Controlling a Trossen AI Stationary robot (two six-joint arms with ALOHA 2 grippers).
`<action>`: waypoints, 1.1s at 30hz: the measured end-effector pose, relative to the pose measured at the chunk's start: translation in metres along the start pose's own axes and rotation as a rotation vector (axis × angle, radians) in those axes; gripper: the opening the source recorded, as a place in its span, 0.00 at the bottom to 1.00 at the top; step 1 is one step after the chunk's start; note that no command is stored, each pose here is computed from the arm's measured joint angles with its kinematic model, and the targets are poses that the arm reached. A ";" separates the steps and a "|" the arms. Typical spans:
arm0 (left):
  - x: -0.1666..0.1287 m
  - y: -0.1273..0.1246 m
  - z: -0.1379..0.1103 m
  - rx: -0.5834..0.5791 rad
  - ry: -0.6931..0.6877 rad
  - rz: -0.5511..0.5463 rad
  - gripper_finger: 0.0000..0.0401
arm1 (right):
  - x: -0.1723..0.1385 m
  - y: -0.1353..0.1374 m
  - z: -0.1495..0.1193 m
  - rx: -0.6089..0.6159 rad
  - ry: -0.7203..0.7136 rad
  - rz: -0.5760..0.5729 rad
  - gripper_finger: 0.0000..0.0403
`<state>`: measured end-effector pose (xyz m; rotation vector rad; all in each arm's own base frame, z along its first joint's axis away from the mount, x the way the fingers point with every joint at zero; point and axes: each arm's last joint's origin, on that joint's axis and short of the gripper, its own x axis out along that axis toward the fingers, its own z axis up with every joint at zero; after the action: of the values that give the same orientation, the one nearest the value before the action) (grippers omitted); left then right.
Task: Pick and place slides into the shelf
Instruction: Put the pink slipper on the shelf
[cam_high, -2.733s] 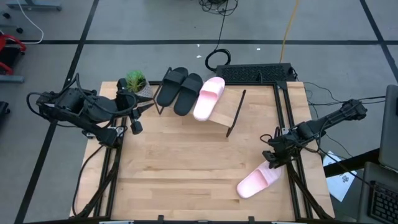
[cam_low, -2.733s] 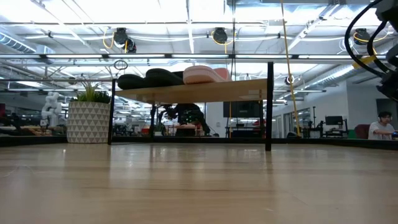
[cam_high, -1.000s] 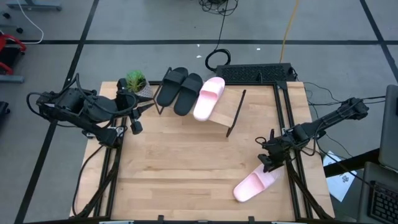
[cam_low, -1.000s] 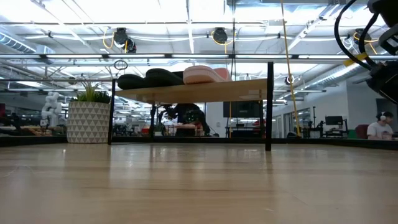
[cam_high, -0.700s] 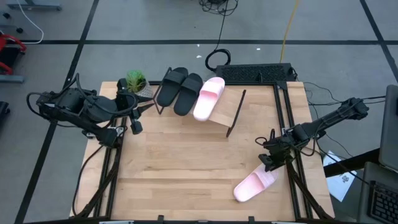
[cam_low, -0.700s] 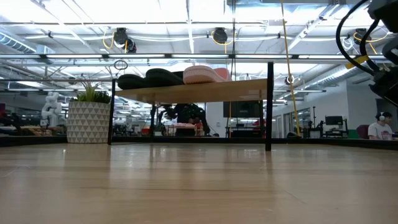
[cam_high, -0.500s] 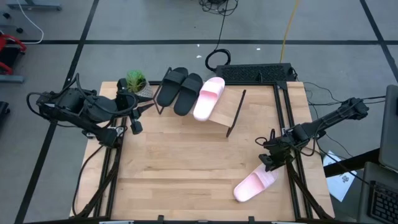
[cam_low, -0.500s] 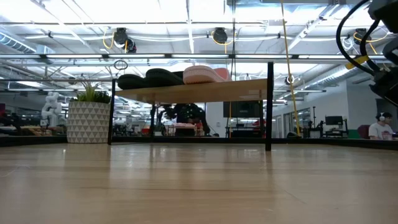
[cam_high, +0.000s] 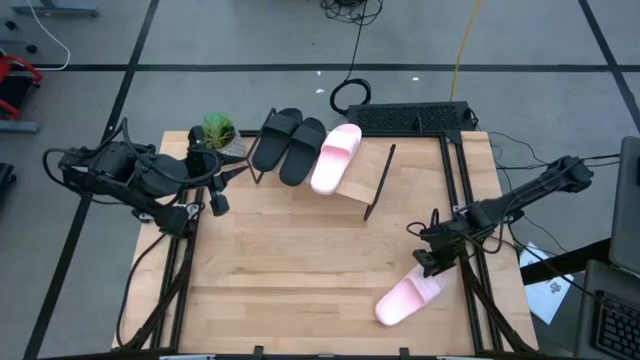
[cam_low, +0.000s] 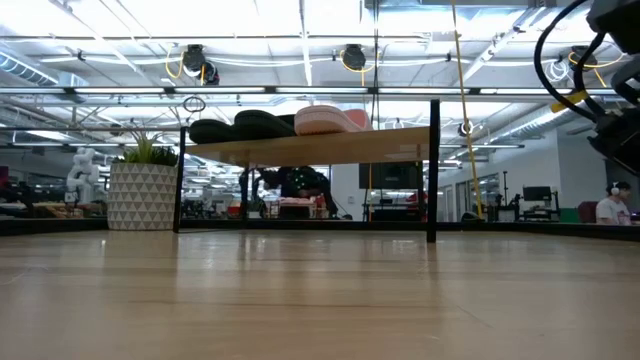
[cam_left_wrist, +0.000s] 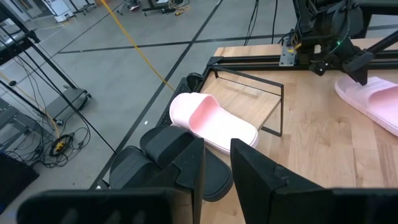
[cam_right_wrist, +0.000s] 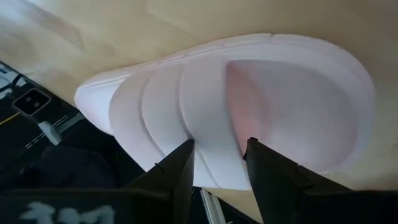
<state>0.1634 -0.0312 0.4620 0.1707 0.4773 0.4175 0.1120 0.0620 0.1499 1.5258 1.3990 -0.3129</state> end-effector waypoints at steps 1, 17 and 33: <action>0.000 0.000 0.000 0.000 0.000 0.000 0.20 | 0.001 0.001 0.000 -0.006 0.000 0.003 0.34; 0.000 0.000 0.000 -0.001 0.000 0.000 0.20 | 0.028 -0.012 0.016 0.006 0.082 0.276 0.31; 0.000 0.000 0.000 -0.001 0.000 0.000 0.20 | 0.026 -0.007 0.014 -0.028 0.094 0.335 0.04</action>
<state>0.1636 -0.0312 0.4620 0.1698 0.4766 0.4180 0.1196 0.0653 0.1208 1.7370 1.1865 -0.0163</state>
